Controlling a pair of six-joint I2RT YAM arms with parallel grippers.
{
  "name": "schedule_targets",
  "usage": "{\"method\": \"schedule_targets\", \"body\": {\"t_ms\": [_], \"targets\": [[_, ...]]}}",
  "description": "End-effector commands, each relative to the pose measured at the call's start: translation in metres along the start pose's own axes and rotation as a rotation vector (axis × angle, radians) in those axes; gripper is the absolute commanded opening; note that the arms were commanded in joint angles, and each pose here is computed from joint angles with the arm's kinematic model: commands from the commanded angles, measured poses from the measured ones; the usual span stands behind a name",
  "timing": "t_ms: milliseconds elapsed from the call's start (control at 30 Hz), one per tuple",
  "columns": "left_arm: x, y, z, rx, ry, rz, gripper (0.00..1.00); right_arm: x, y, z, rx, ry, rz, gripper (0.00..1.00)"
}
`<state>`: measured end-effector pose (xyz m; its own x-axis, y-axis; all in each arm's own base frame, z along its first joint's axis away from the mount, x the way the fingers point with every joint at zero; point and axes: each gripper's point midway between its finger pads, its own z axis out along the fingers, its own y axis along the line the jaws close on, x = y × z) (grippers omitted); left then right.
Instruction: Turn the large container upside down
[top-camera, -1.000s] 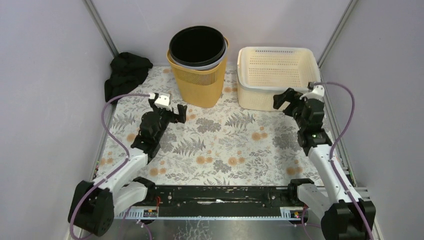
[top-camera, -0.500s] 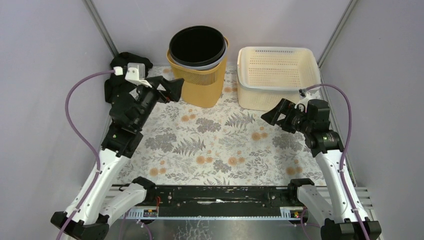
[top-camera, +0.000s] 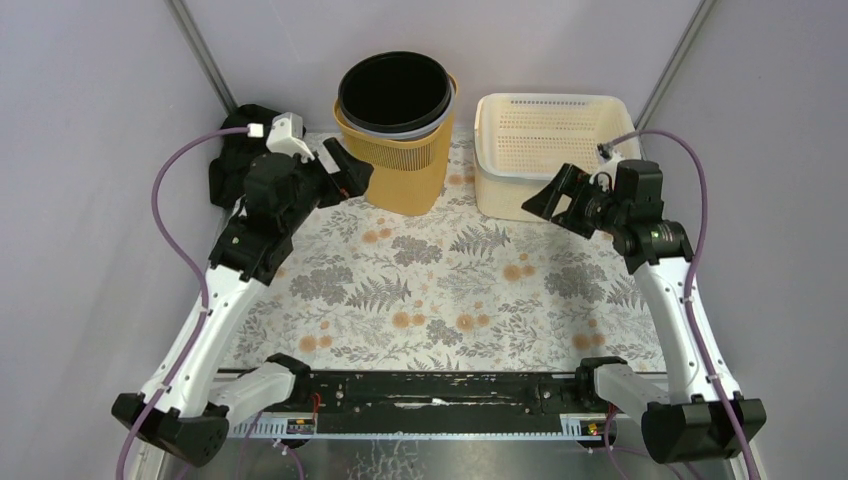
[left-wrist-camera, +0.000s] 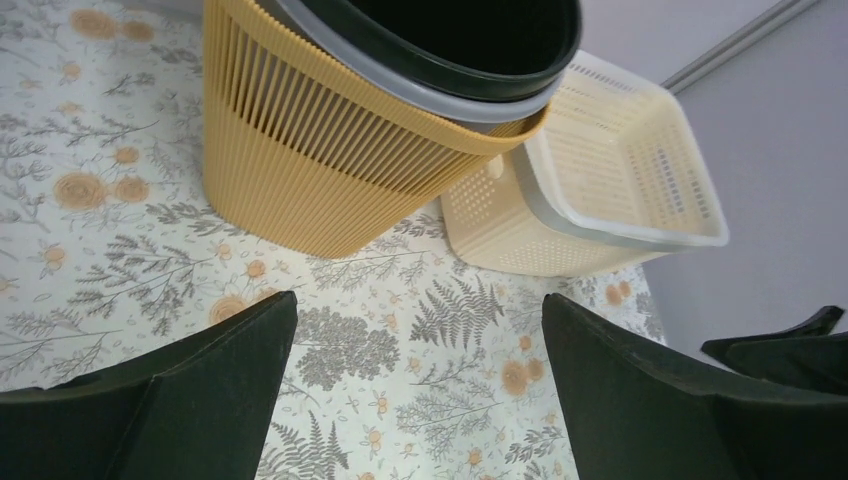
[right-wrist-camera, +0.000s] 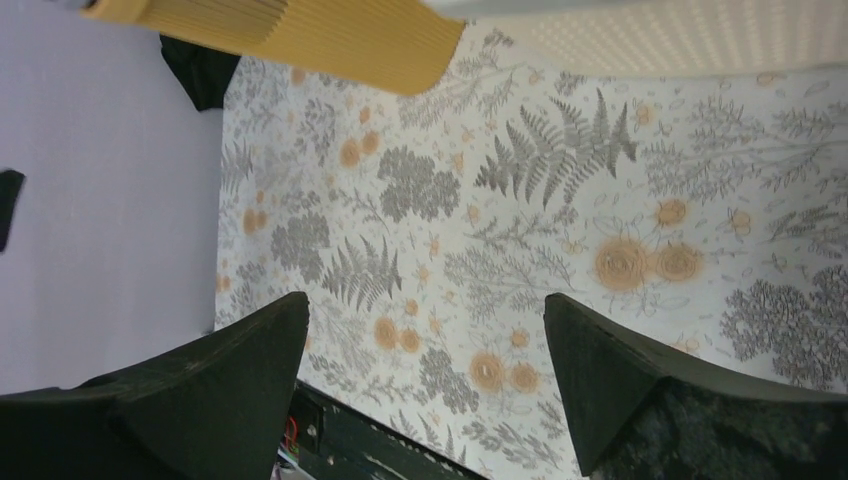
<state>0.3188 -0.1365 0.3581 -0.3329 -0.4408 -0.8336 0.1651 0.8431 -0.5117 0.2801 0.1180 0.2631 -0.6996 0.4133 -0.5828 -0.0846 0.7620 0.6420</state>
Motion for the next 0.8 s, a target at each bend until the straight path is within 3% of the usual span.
{"method": "schedule_targets", "body": {"t_ms": [0, 233, 367, 533, 767], "targets": [[0.002, 0.005, 0.002, -0.041, 0.077, 0.020, 1.00, -0.042, 0.014, 0.003, 0.018, -0.073, -0.042, 0.90], [0.046, 0.043, 0.021, -0.188, 0.301, 0.077, 1.00, -0.082, 0.003, 0.044, 0.098, -0.028, -0.043, 0.79], [0.074, 0.048, 0.026, -0.167, 0.394, 0.076, 1.00, -0.102, -0.006, 0.069, 0.148, 0.004, -0.050, 0.74], [0.085, 0.052, 0.028, -0.162, 0.407, 0.068, 1.00, -0.123, -0.010, 0.098, 0.208, 0.021, -0.100, 0.69], [0.097, 0.058, 0.030, -0.170, 0.441, 0.069, 1.00, -0.120, 0.001, 0.149, 0.258, 0.095, -0.196, 0.61]]}}
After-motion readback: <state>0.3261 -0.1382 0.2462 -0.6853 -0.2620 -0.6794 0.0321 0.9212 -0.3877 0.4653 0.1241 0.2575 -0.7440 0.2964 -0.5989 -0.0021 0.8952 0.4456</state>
